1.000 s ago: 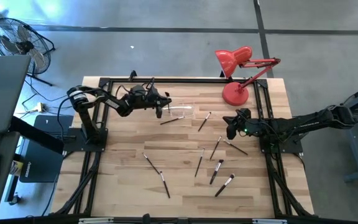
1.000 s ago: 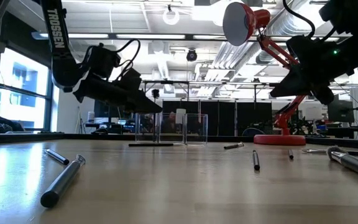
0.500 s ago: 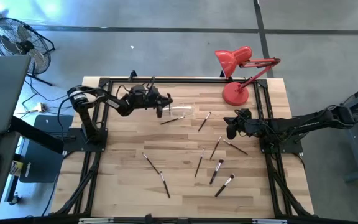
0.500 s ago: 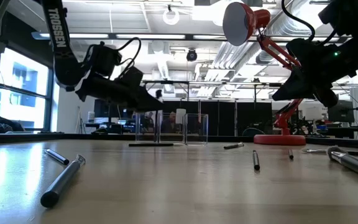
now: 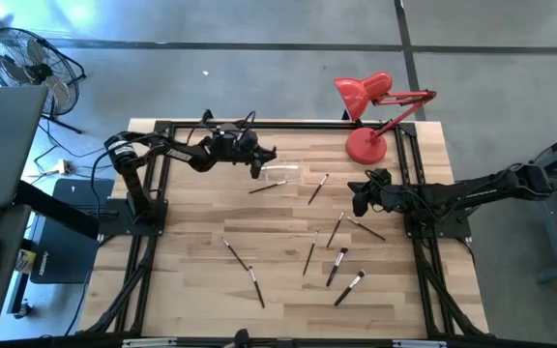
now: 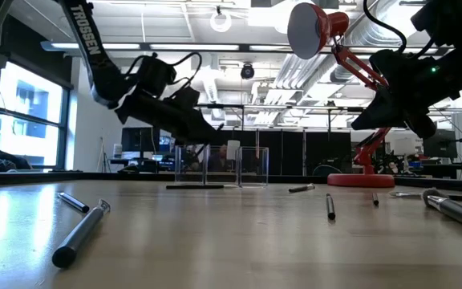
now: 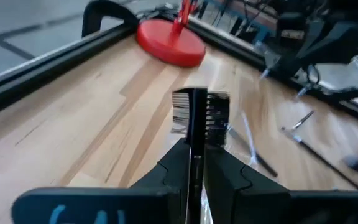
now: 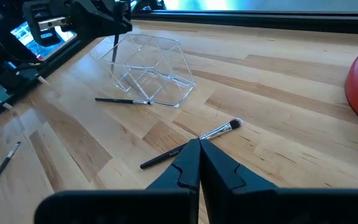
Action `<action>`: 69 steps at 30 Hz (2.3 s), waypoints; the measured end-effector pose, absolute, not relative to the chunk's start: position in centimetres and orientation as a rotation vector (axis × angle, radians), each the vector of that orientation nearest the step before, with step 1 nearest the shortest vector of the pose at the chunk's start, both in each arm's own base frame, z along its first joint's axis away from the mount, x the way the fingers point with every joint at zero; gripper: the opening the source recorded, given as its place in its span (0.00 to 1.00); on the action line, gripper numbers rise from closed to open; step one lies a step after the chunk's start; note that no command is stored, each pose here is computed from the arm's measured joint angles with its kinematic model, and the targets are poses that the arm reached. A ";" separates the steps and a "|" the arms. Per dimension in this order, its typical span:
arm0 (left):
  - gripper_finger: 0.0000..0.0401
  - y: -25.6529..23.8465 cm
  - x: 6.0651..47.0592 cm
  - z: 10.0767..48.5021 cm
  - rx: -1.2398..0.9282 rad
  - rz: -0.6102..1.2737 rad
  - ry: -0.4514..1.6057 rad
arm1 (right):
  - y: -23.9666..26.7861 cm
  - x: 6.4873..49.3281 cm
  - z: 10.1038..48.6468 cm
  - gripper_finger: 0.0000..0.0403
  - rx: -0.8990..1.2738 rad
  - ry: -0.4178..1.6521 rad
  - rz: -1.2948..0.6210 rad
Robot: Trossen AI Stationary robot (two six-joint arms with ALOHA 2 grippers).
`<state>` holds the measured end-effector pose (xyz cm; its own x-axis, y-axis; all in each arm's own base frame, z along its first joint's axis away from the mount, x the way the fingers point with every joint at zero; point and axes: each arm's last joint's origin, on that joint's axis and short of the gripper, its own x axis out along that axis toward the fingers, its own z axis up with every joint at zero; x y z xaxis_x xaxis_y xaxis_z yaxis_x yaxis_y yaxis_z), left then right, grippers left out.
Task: Put items in baskets/containers
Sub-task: Put the black eye groomer brush into the transparent organizer, then put the black blush brush into the transparent organizer
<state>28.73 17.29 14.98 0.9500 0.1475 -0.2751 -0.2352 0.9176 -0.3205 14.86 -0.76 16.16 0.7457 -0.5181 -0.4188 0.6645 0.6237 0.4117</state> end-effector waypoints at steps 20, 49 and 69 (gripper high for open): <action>0.57 17.5 28.9 17.0 -0.231 0.210 0.227 | -0.8 14.9 16.2 0.00 0.585 0.269 -0.691; 0.52 15.1 27.0 27.4 -0.213 0.467 0.199 | -0.7 14.9 16.1 0.01 0.598 0.274 -0.683; 0.01 0.1 30.1 28.5 -0.419 0.464 0.509 | -0.6 14.9 16.1 0.02 0.609 0.289 -0.651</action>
<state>30.13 0.06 28.47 0.7757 0.3143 -0.5472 -0.5160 0.8151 -0.2634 14.90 -0.63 16.11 0.7646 -0.4779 -0.4325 0.6413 0.6309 0.4367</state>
